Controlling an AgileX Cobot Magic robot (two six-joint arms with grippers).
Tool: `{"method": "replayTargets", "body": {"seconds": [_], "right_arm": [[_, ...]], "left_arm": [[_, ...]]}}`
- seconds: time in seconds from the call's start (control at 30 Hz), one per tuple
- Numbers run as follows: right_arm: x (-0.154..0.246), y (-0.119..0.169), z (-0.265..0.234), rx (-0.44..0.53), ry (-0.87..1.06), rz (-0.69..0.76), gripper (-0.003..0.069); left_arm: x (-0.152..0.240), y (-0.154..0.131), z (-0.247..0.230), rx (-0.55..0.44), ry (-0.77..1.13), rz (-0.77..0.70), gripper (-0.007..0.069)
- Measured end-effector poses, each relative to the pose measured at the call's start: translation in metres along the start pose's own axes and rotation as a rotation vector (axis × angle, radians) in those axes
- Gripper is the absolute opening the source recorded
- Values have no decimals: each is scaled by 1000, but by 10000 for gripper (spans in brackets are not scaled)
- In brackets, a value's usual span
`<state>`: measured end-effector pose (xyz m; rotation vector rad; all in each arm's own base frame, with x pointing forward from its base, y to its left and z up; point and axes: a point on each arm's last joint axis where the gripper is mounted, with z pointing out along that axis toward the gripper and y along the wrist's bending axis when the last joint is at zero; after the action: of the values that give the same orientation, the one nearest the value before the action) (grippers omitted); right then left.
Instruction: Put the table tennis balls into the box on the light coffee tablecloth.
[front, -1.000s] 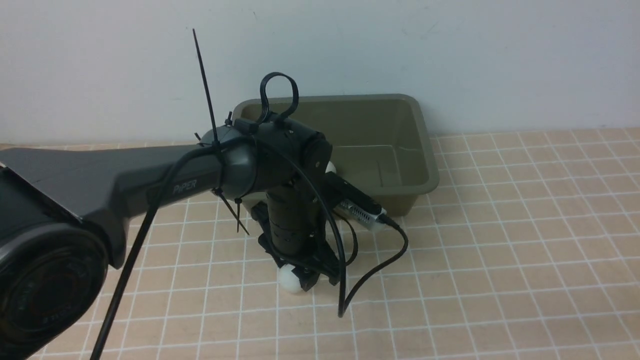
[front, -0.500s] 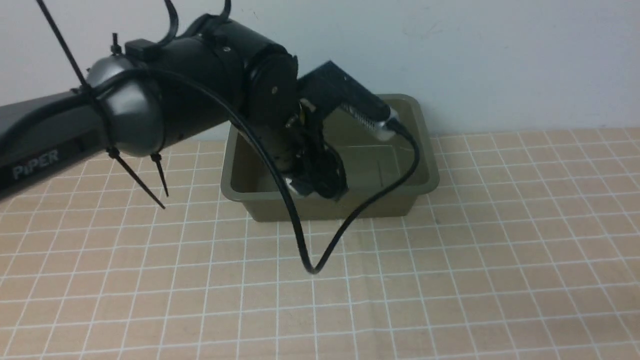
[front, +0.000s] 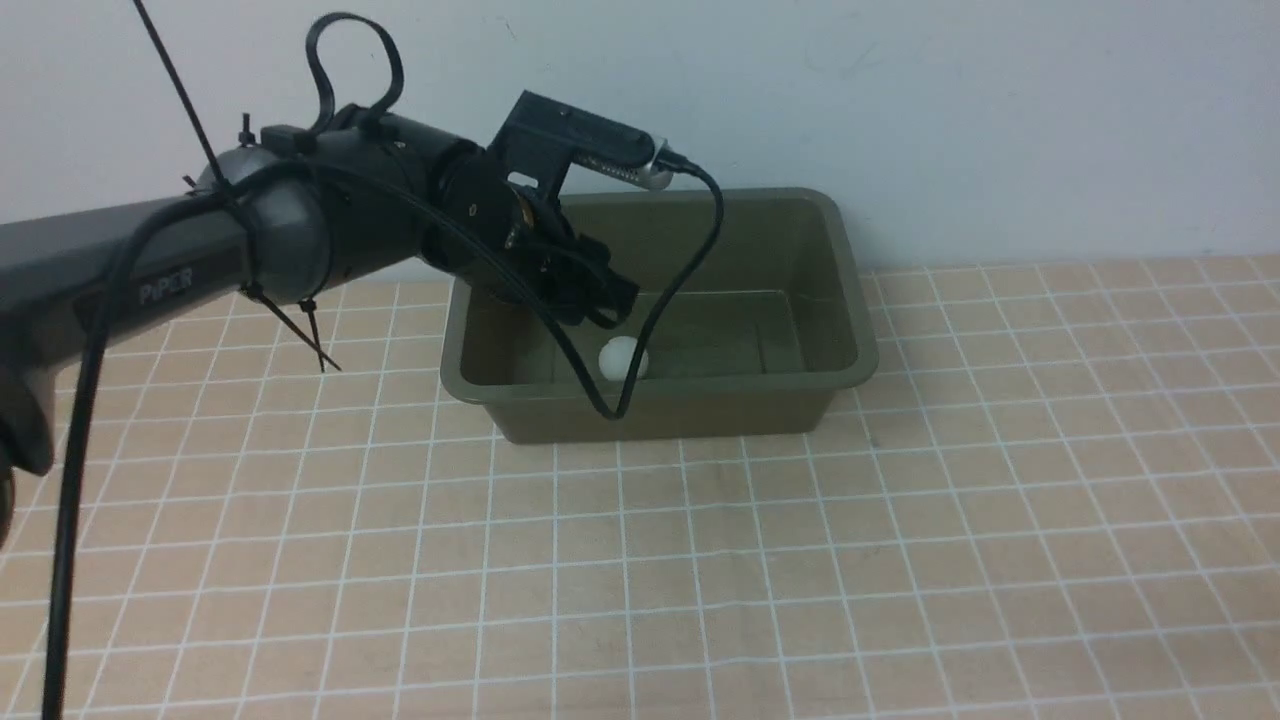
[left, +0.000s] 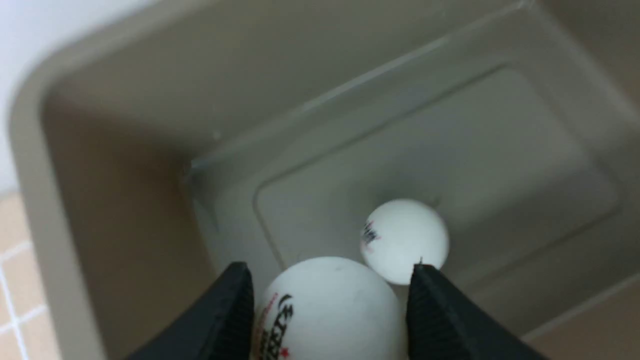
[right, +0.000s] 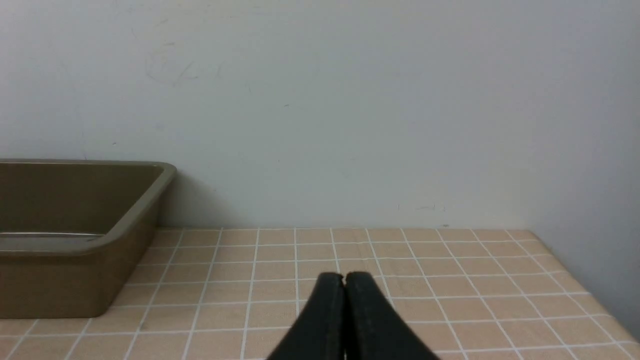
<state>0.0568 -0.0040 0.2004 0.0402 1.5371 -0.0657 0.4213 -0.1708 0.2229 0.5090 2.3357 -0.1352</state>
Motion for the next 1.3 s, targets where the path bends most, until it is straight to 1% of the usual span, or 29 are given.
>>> {"method": "replayTargets", "body": {"seconds": [0.07,0.17,0.27,0.43,0.47,0.6,0.63,0.7,0.77,0.8,0.87,0.9,0.93,0.97,1.0,1.03,1.13,1.17,1.2,1.23,1.27,1.3], "right_arm": [[0,0,0,0,0,0,-18],[0,0,0,0,0,0,-18],[0,0,0,0,0,0,-18],[0,0,0,0,1,0,-18],[0,0,0,0,2,0,-18],[0,0,0,1,4,7,-18],[0,0,0,1,4,7,-18],[0,0,0,1,5,8,-18],[0,0,0,1,5,8,-18],[1,0,0,1,6,8,-18],[1,0,0,1,8,8,-18],[1,0,0,1,8,8,-18],[1,0,0,1,8,8,-18],[1,0,0,1,8,8,-18],[1,0,0,1,8,8,-18],[1,0,0,1,8,8,-18],[1,0,0,1,8,8,-18],[1,0,0,1,8,8,-18],[1,0,0,1,8,8,-18],[1,0,0,1,8,9,-18],[1,0,0,1,8,10,-18],[1,0,0,1,8,10,-18]], "left_arm": [[4,1,7,0,17,-10,340],[10,1,15,0,39,-23,395],[10,1,16,0,41,-36,414],[6,2,8,-4,26,-31,413],[3,2,3,-7,18,-27,403],[-20,5,-42,-24,-79,-6,263],[-28,7,-62,-32,-121,1,179],[-39,9,-94,-47,-189,18,60],[-49,11,-131,-65,-266,32,-20],[-52,12,-148,-72,-299,37,-39],[-55,13,-194,-91,-397,49,-65],[-55,14,-198,-93,-407,51,-66],[-53,14,-215,-98,-447,54,-68],[-42,13,-231,-101,-490,61,-69],[-41,13,-236,-120,-496,58,-69],[-27,12,-240,-99,-524,69,-69],[7,8,-242,-84,-555,83,-69],[32,6,-237,-74,-548,89,-69],[34,6,-240,-72,-564,90,-69],[47,5,-235,-67,-550,91,-69],[71,2,-231,-53,-559,91,-69],[82,1,-231,-45,-577,92,-69]]}}
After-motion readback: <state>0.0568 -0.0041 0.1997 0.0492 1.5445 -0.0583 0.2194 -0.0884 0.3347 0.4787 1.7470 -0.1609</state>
